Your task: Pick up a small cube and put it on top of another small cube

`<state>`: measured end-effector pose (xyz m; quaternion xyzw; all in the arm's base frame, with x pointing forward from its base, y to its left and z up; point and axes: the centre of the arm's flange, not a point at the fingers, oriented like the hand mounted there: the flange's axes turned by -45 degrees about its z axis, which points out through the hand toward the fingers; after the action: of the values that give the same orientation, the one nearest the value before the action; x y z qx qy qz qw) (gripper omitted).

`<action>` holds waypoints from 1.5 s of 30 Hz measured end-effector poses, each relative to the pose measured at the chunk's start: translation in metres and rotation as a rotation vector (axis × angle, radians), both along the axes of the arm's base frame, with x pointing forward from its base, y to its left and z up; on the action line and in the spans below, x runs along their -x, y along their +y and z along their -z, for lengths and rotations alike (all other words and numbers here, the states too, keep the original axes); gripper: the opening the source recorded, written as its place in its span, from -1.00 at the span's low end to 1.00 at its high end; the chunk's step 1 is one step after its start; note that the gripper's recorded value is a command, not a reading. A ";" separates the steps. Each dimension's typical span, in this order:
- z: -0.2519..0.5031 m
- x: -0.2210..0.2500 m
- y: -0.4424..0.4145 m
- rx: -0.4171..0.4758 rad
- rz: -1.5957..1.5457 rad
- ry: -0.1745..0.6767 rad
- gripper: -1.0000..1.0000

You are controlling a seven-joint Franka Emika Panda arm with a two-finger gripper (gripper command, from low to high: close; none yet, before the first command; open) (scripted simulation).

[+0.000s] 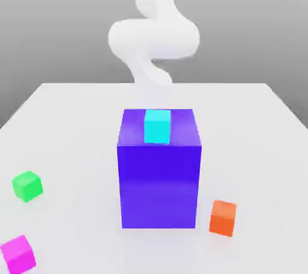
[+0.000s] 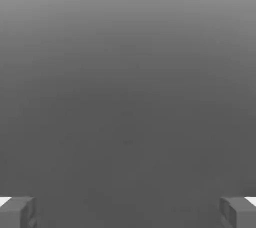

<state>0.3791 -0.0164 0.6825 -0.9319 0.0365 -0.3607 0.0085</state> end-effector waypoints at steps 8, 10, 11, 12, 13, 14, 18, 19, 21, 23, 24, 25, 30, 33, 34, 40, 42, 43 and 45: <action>0.110 -0.085 -0.064 -0.105 0.183 0.196 0.00; 0.141 -0.099 -0.081 -0.129 0.232 0.243 0.00; 0.157 -0.106 -0.090 -0.140 0.257 0.266 0.00; 0.173 -0.111 -0.099 -0.152 0.282 0.289 0.00; 0.189 -0.116 -0.108 -0.163 0.308 0.311 0.00; 0.206 -0.120 -0.117 -0.174 0.334 0.334 0.00; 0.275 -0.129 -0.157 -0.217 0.447 0.424 0.00; 0.292 -0.129 -0.168 -0.228 0.478 0.446 0.00; 0.328 -0.128 -0.186 -0.247 0.533 0.491 0.00; 0.364 -0.125 -0.199 -0.263 0.582 0.537 0.00; 0.382 -0.123 -0.206 -0.270 0.607 0.559 0.00; 0.400 -0.120 -0.213 -0.277 0.634 0.581 0.00; 0.488 -0.095 -0.246 -0.307 0.761 0.680 0.00; 0.533 -0.093 -0.249 -0.310 0.773 0.690 0.00; 0.547 -0.092 -0.249 -0.310 0.774 0.691 -1.00; 0.553 -0.091 -0.249 -0.310 0.775 0.691 -1.00; 0.540 -0.092 -0.250 -0.310 0.775 0.691 -1.00; 0.528 -0.092 -0.250 -0.310 0.775 0.691 -1.00; 0.501 -0.091 -0.250 -0.311 0.776 0.691 -1.00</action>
<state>0.4702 -0.2661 0.1814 -0.9020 0.4317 -0.0004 0.0000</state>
